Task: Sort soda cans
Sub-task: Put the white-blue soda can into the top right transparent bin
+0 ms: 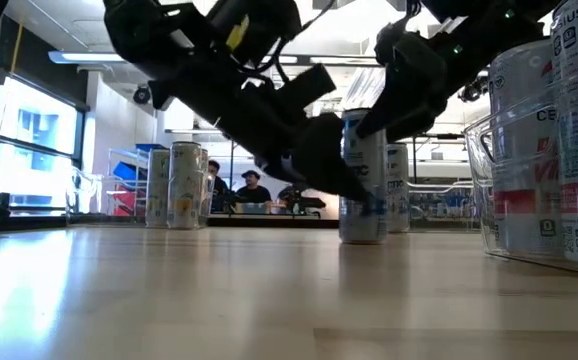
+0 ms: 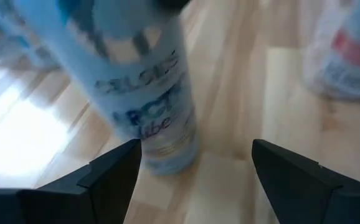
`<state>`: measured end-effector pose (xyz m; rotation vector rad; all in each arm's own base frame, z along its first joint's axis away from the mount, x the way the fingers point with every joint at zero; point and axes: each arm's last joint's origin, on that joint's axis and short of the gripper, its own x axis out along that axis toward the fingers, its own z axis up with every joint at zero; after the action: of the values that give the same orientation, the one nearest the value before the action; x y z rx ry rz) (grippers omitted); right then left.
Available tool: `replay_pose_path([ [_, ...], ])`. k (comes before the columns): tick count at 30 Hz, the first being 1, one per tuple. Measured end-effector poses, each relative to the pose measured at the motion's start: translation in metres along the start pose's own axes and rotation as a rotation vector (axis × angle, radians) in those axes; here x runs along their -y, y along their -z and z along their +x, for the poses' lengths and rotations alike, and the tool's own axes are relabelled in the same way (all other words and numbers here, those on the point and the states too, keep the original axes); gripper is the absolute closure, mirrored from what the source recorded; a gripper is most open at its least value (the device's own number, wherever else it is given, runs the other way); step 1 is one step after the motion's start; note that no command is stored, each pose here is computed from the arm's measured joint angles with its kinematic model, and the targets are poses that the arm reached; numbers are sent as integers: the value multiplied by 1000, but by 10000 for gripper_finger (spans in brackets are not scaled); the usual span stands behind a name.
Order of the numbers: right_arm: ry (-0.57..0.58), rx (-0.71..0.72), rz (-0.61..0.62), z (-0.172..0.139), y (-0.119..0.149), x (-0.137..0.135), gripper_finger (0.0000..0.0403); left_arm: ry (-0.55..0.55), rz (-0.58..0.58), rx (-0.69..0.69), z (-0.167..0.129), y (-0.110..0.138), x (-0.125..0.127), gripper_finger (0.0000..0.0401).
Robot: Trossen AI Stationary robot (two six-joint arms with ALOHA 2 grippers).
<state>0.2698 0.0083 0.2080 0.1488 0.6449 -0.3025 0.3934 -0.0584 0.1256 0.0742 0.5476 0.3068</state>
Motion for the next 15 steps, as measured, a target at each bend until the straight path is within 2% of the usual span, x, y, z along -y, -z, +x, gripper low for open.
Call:
replay_pose_path([
  [8,15,-49,-38,-3,4,2,104,69,25,21,-14,2,28,101],
  [12,17,-41,3,-13,2,5,104,-6,-2,28,-20,4,34,101],
  [15,9,-7,40,-19,-3,6,104,-29,-41,23,-15,3,26,101],
])
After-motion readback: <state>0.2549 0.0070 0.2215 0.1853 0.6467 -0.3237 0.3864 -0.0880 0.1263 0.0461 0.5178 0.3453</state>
